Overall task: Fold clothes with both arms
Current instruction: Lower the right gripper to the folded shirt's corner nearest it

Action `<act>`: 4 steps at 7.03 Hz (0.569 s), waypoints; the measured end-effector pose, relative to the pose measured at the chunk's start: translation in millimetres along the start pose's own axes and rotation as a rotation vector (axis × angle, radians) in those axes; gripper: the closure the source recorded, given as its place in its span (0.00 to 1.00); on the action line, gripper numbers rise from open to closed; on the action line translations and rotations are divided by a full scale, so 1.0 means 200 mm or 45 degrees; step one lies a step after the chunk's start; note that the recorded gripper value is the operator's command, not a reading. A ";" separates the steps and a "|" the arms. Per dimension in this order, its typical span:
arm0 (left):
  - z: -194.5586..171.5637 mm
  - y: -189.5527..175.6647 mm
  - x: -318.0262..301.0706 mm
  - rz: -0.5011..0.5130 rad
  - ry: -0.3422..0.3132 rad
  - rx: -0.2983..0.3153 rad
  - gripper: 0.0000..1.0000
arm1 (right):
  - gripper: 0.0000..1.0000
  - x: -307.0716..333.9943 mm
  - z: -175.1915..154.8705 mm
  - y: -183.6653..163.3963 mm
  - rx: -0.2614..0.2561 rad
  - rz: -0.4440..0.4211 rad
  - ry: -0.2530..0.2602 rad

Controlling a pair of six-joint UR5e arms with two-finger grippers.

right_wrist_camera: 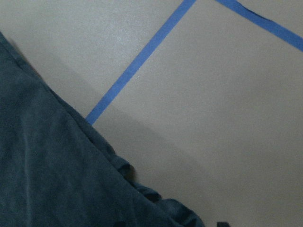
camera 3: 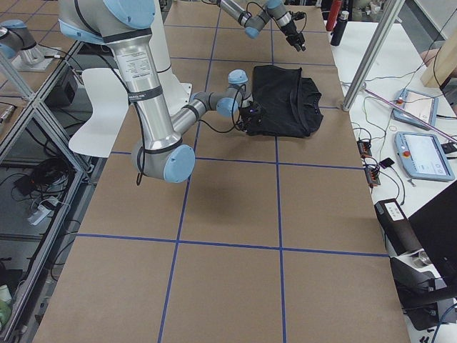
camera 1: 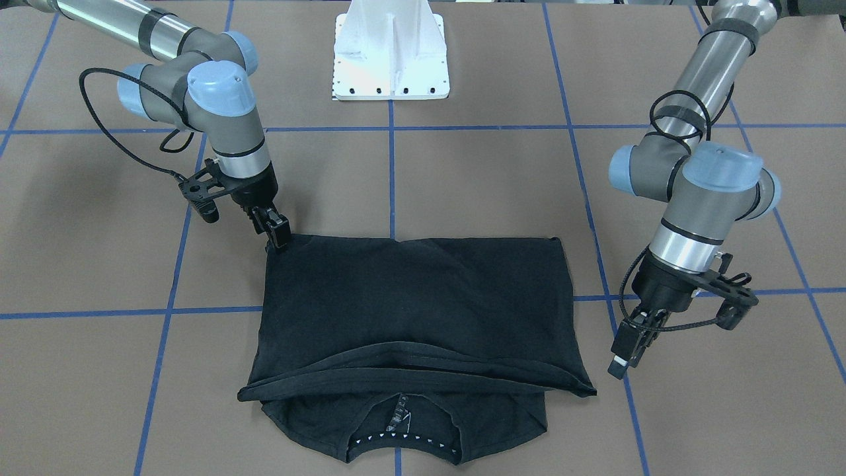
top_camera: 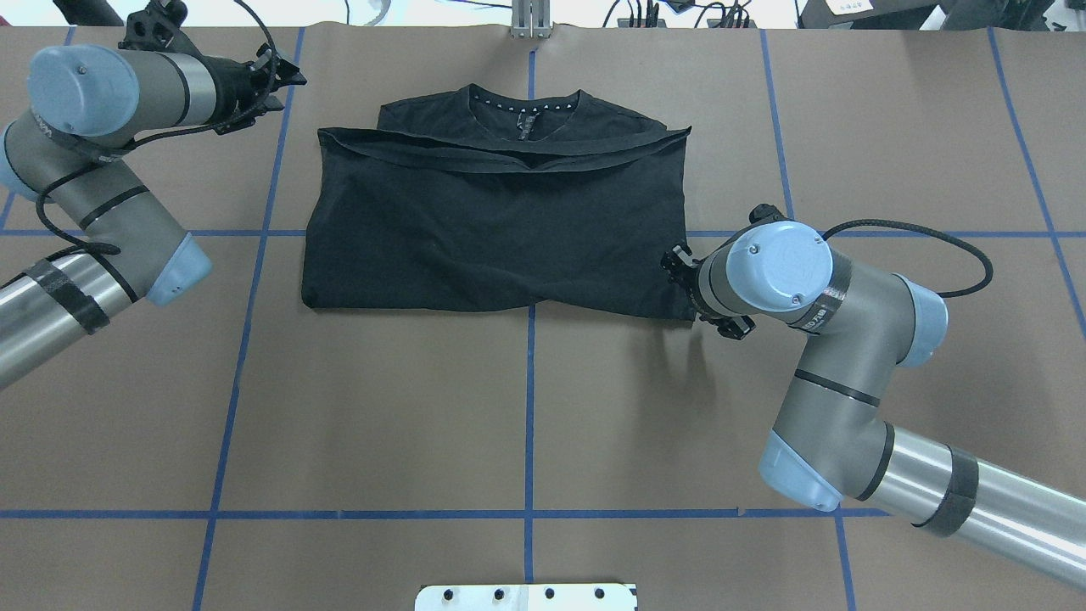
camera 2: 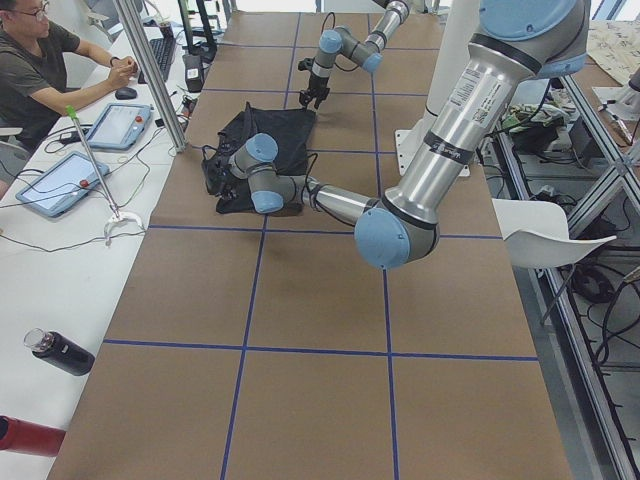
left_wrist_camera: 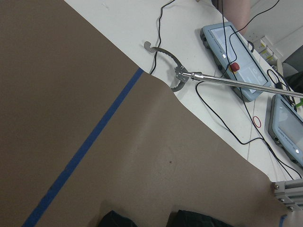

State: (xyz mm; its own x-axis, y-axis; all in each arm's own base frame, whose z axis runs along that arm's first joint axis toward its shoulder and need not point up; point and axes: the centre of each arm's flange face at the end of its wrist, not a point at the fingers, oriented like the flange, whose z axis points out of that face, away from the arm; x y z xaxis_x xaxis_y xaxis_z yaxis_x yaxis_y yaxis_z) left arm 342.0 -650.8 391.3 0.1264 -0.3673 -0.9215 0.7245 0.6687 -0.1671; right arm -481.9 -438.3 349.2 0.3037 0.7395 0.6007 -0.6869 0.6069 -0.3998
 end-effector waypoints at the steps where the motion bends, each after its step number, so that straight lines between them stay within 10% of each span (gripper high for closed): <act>1: 0.00 0.00 -0.01 0.000 -0.003 0.000 0.42 | 0.36 0.01 0.01 0.01 0.000 -0.004 0.004; 2: 0.00 0.00 -0.02 -0.001 -0.007 0.001 0.42 | 0.56 0.01 0.02 0.02 0.001 -0.007 0.009; 3: 0.00 0.00 -0.03 -0.001 -0.010 0.001 0.42 | 1.00 0.01 0.03 0.02 0.002 -0.008 0.011; 4: 0.00 -0.01 -0.04 -0.001 -0.013 0.002 0.42 | 1.00 0.01 0.02 0.02 0.002 -0.008 0.009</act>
State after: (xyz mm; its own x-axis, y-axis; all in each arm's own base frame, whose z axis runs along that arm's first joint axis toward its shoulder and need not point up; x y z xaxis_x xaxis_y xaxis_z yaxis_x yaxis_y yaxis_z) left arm 340.7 -649.2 398.6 0.1324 -0.3745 -0.9177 0.7259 0.6671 -0.1675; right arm -487.8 -436.2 351.6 0.3128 0.7377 0.5983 -0.6861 0.6111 -0.3949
